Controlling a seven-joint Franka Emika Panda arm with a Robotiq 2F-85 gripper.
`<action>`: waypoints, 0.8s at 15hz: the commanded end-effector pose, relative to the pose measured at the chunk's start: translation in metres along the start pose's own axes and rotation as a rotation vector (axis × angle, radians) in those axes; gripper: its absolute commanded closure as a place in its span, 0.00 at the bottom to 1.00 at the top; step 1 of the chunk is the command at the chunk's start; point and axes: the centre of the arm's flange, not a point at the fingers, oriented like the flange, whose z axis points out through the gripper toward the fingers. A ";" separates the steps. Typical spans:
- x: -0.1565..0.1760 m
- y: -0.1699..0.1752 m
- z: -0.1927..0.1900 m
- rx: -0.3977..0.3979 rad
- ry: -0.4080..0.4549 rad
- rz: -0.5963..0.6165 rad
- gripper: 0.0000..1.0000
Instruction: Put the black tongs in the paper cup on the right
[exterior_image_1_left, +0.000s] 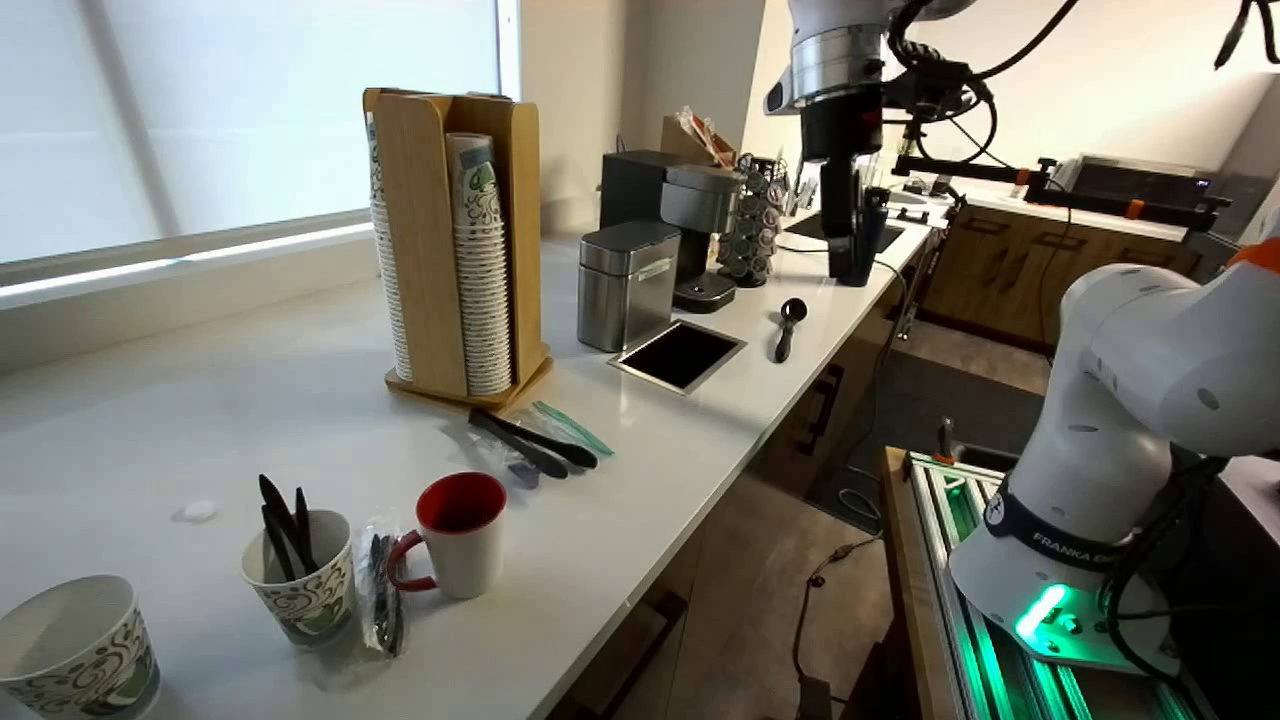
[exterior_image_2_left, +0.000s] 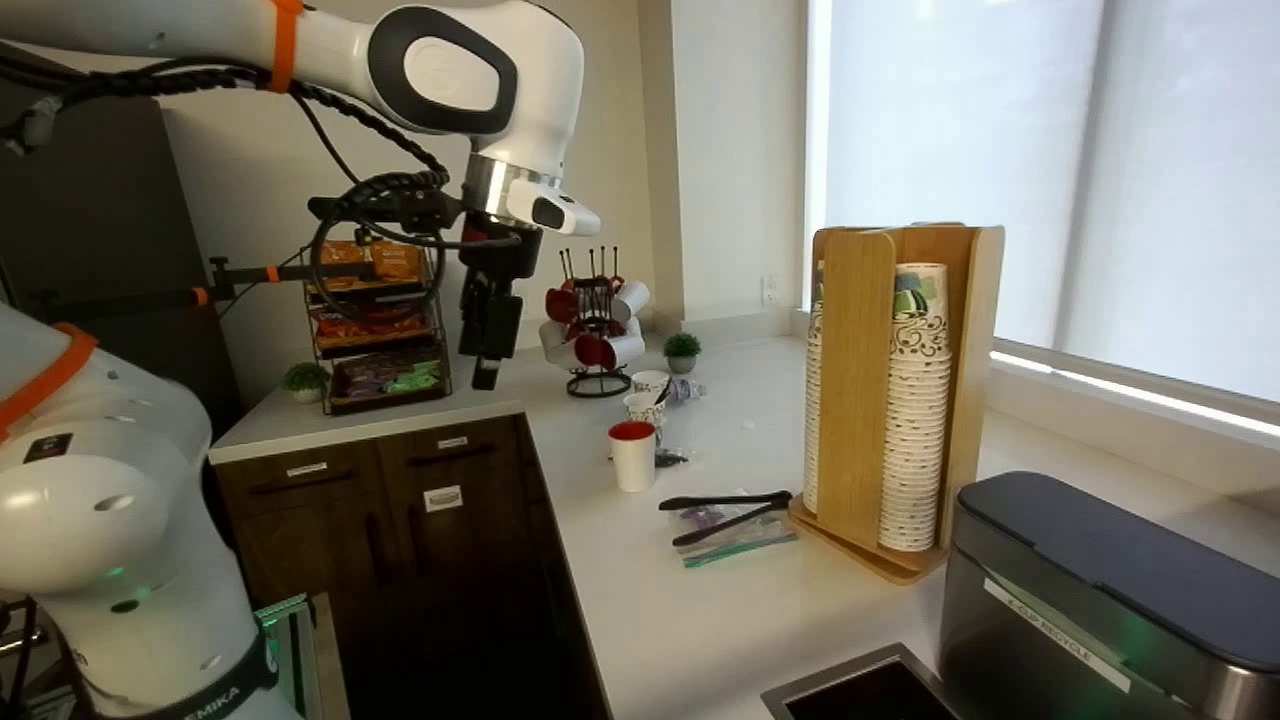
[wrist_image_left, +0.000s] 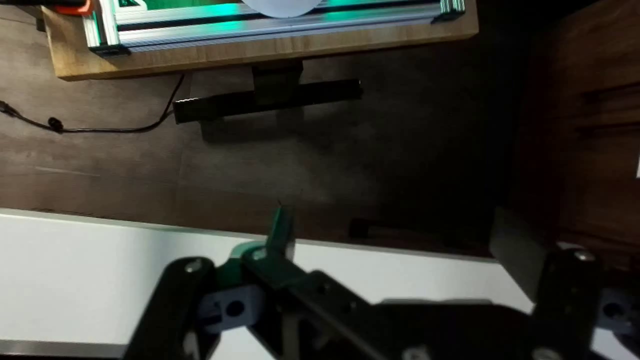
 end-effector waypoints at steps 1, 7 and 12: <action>0.056 0.001 -0.004 -0.052 0.061 0.183 0.00; 0.125 -0.002 -0.004 -0.068 -0.007 0.442 0.00; 0.124 0.001 0.007 -0.073 0.012 0.420 0.00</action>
